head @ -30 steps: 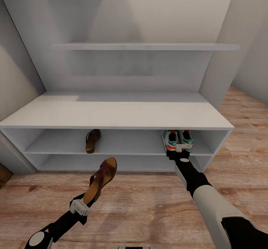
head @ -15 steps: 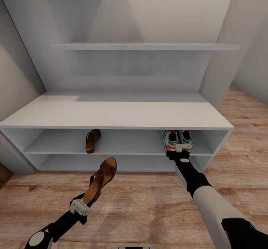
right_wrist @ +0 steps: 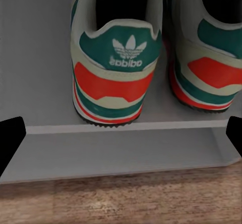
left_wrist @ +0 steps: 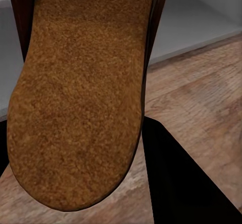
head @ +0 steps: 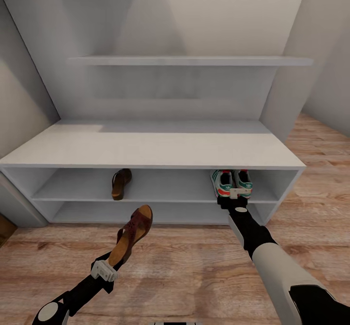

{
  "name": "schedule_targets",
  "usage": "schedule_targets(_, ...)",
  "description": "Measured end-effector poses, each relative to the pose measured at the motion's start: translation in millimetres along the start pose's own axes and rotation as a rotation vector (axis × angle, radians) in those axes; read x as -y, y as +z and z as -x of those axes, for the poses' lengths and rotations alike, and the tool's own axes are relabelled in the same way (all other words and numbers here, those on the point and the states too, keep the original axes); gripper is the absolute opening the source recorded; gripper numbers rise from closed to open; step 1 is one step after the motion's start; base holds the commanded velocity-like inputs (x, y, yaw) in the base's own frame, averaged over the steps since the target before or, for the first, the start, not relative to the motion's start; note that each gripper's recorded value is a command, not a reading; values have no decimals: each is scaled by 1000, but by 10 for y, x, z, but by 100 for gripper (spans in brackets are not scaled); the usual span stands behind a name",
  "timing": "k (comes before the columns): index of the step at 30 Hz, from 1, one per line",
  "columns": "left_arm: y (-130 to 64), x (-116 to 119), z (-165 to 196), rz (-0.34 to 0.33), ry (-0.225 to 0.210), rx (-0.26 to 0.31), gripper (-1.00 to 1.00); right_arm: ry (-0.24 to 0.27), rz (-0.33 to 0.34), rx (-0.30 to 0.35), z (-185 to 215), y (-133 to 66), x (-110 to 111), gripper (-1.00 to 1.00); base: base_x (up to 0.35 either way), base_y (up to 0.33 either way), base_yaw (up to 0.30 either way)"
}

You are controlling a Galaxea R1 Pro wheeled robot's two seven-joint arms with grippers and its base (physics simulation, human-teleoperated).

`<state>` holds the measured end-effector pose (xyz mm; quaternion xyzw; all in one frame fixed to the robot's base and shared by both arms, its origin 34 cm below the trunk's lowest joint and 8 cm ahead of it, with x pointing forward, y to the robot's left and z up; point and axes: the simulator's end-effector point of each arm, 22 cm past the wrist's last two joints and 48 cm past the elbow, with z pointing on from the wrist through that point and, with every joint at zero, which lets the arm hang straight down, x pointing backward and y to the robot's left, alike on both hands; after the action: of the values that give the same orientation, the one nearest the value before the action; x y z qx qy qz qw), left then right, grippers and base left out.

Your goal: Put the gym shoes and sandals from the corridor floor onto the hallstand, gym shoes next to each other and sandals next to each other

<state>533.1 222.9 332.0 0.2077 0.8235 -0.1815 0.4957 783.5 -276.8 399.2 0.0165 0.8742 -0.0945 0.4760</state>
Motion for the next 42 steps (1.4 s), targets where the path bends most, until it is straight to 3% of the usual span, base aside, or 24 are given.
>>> schedule_targets(42,-1,-5,2,2,1,1,-100,-1,-1,0,-3,1,11,100,-1,0,0)
